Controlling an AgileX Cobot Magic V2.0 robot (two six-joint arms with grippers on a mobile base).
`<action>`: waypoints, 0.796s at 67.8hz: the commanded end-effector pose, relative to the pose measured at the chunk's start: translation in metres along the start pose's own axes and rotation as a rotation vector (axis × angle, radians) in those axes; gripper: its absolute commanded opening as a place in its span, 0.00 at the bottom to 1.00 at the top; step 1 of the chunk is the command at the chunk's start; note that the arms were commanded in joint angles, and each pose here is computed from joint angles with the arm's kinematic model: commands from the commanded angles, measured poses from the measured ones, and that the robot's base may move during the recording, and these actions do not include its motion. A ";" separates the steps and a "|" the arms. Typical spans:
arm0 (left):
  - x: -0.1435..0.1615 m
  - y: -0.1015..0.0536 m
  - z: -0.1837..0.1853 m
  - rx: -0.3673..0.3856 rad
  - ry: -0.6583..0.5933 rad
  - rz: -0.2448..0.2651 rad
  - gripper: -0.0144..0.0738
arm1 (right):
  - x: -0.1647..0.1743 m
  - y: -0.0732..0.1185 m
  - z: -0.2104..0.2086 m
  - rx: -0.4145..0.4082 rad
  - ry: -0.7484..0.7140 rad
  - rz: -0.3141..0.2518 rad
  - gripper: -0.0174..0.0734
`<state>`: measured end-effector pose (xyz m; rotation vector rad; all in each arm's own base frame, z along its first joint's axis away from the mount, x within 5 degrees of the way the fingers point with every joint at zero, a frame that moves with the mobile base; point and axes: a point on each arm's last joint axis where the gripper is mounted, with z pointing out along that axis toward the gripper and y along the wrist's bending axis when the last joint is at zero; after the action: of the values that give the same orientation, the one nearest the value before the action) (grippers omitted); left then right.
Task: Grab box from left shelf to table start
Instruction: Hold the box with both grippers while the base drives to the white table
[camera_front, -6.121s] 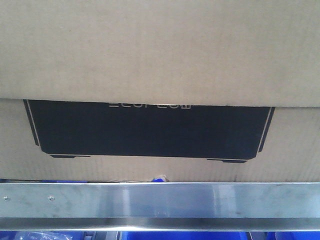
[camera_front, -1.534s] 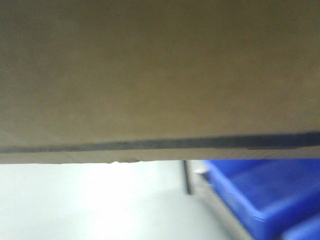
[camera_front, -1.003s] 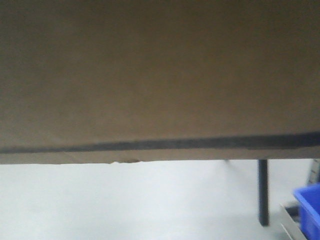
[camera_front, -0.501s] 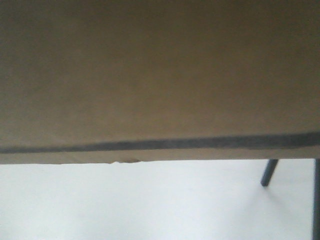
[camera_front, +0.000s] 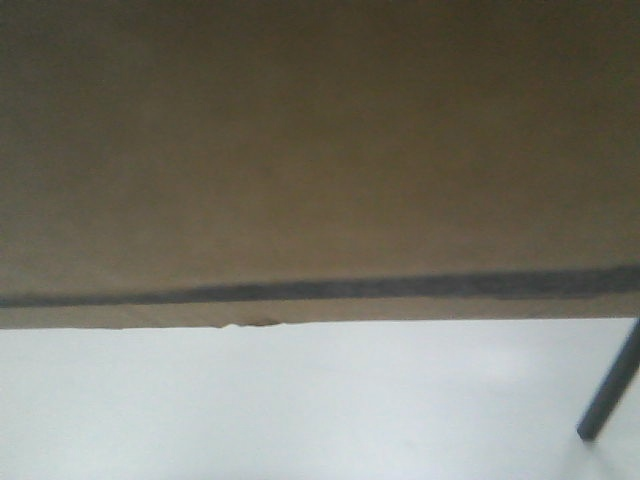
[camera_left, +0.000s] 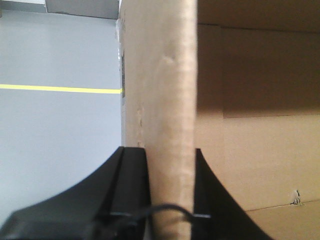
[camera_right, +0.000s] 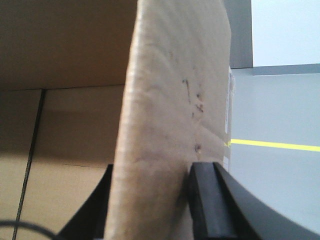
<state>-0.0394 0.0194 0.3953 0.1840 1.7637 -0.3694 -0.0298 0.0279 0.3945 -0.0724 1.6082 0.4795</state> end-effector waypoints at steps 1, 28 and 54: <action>-0.025 -0.011 -0.009 0.148 -0.203 -0.081 0.05 | -0.022 0.002 -0.001 -0.001 -0.175 0.017 0.26; -0.024 -0.011 -0.009 0.150 -0.201 -0.082 0.05 | -0.022 0.002 -0.001 -0.001 -0.175 0.017 0.26; -0.024 -0.011 -0.009 0.150 -0.201 -0.082 0.05 | -0.022 0.002 -0.001 -0.001 -0.175 0.017 0.26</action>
<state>-0.0394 0.0193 0.3953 0.1844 1.7638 -0.3715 -0.0298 0.0279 0.3945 -0.0724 1.6082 0.4795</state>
